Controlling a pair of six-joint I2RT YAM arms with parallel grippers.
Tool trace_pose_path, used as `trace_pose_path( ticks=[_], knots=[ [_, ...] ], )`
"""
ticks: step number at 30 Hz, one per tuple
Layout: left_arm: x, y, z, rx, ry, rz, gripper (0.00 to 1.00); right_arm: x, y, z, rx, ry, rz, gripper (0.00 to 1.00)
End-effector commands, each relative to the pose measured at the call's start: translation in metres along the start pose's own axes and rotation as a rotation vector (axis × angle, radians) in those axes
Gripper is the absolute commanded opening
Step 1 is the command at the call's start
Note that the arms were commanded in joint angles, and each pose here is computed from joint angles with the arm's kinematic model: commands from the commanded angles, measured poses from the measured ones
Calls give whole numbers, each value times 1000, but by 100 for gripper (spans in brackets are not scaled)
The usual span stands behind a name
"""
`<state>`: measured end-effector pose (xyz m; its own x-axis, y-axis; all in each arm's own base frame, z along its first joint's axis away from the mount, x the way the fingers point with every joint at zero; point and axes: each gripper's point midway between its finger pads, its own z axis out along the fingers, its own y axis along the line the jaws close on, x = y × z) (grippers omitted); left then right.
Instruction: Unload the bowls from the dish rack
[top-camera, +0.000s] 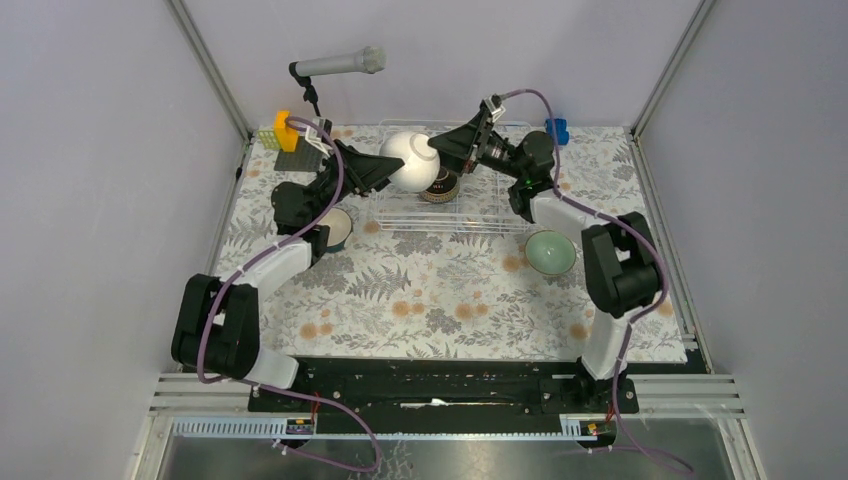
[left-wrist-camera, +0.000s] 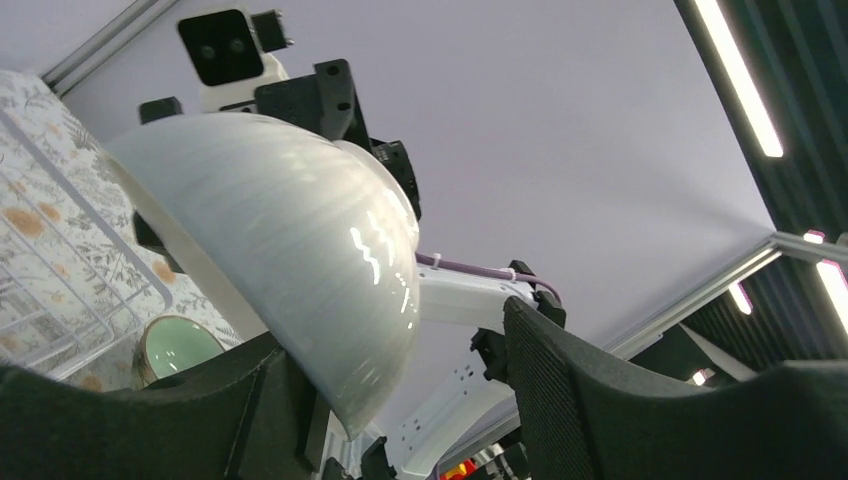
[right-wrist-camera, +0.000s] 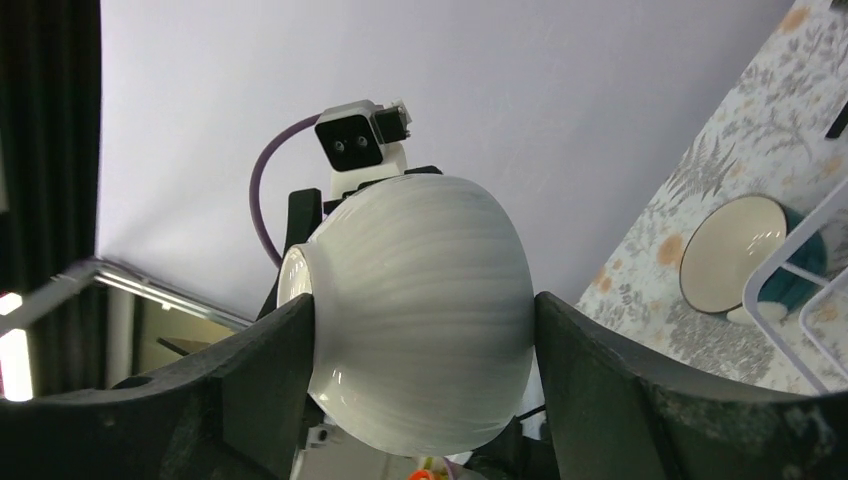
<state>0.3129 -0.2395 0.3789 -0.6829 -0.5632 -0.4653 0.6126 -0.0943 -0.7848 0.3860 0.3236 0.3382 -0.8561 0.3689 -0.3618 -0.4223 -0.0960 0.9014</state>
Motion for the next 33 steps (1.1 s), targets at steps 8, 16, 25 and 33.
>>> trace_pose_path(
  ticks=[8,16,25,33],
  knots=[
    [5,5,2,74,-23,-12,65,-26,-36,7,-87,-108,234,53],
    [4,18,8,89,-37,-19,54,-30,-65,-1,-122,-187,390,53],
    [-5,28,20,101,-70,-20,34,-32,-78,-7,-113,-243,427,56],
    [-5,33,24,94,-65,-28,0,-32,-85,-12,-119,-270,430,77]
  ],
)
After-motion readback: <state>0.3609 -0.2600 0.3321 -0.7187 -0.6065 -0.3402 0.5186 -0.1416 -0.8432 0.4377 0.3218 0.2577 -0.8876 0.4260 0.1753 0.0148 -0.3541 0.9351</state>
